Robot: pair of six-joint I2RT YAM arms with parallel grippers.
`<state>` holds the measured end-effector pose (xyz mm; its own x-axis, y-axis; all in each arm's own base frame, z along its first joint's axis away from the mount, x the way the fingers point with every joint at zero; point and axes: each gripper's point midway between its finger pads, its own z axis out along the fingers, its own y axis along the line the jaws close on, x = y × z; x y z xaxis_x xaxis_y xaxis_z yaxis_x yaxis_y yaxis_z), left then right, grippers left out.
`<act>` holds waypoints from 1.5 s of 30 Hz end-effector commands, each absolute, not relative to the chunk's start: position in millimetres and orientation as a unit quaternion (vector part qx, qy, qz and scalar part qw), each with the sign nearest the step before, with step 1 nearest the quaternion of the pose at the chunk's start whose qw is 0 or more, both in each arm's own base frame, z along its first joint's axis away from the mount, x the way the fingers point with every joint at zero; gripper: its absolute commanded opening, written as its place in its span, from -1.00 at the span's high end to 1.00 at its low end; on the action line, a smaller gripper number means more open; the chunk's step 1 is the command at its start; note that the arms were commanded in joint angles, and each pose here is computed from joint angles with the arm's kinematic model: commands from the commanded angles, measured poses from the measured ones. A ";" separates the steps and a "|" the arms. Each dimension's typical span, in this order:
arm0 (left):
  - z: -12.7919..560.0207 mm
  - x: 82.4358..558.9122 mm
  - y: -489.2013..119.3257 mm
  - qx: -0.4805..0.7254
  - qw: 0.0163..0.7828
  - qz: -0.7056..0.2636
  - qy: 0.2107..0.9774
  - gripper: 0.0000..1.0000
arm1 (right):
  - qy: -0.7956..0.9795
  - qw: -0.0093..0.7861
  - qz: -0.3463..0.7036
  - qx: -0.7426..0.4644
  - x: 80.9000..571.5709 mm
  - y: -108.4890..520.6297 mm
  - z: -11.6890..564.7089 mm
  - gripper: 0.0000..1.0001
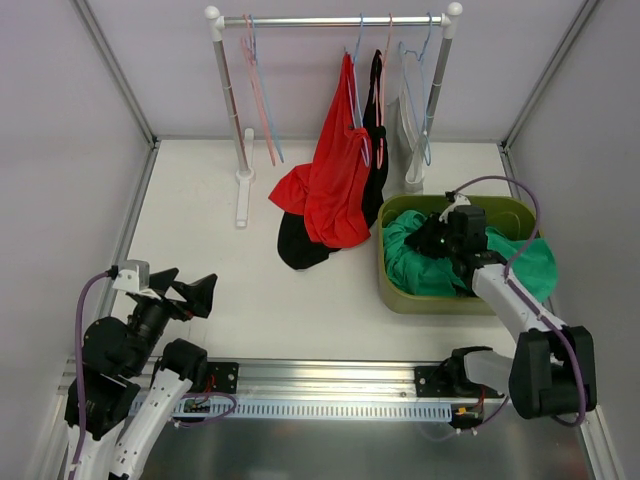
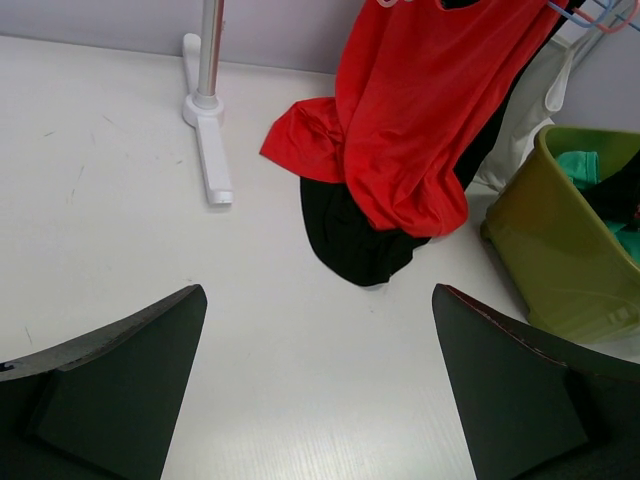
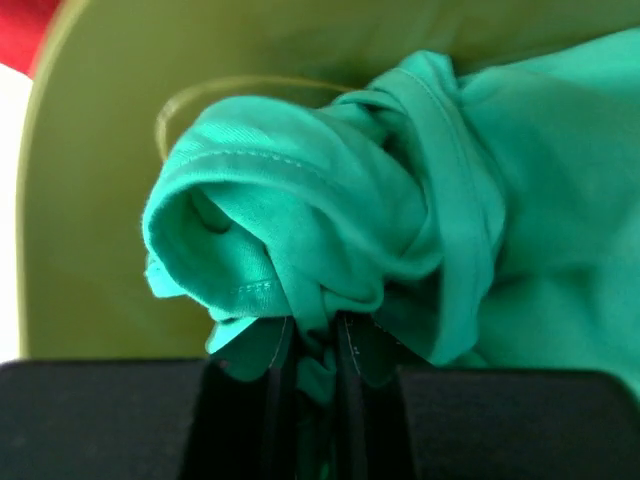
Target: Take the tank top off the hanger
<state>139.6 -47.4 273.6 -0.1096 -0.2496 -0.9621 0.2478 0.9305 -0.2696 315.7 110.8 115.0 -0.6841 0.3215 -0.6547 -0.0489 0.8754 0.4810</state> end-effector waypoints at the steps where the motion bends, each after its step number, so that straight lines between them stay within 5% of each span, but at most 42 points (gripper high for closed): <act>1: 277.9 142.0 -41.7 -0.024 0.675 -0.183 0.714 -0.97 | 0.803 0.402 0.428 0.099 337.9 150.7 160.6 1.00; 10: 287.1 132.0 -37.8 -0.033 0.696 -0.196 0.690 -0.98 | 0.770 0.392 0.491 0.114 348.8 159.5 165.7 0.92; 19: 345.4 137.0 -70.0 0.003 0.672 -0.261 0.693 -0.97 | 0.838 0.479 0.245 0.094 319.5 87.5 208.6 -0.36; 20: 357.6 137.0 -75.4 0.012 0.672 -0.272 0.689 -0.97 | 0.845 0.476 0.226 0.097 310.7 80.7 213.3 -0.81; 21: 383.1 131.6 -77.5 0.019 0.683 -0.286 0.671 -0.97 | 0.844 0.484 0.210 0.097 306.2 74.6 219.5 -0.98; 29: 464.6 205.4 -165.2 0.058 0.579 -0.414 0.700 -0.98 | 0.812 0.557 0.112 0.134 256.2 28.5 271.5 -0.99; 37: 486.2 330.4 -253.0 0.041 0.595 -0.327 0.733 -0.97 | 0.757 0.580 0.293 0.074 194.0 85.0 300.2 -0.99; 45: 477.3 432.8 -311.5 0.034 0.621 -0.284 0.730 -0.97 | 0.762 0.522 0.382 0.018 160.4 119.5 254.3 -0.99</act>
<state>421.9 -313.0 435.3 -0.3491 -0.2621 -0.8997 0.3971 0.8282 -0.3954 178.3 102.1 260.1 -0.3985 0.4343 -0.8078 -0.2923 0.7747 0.5607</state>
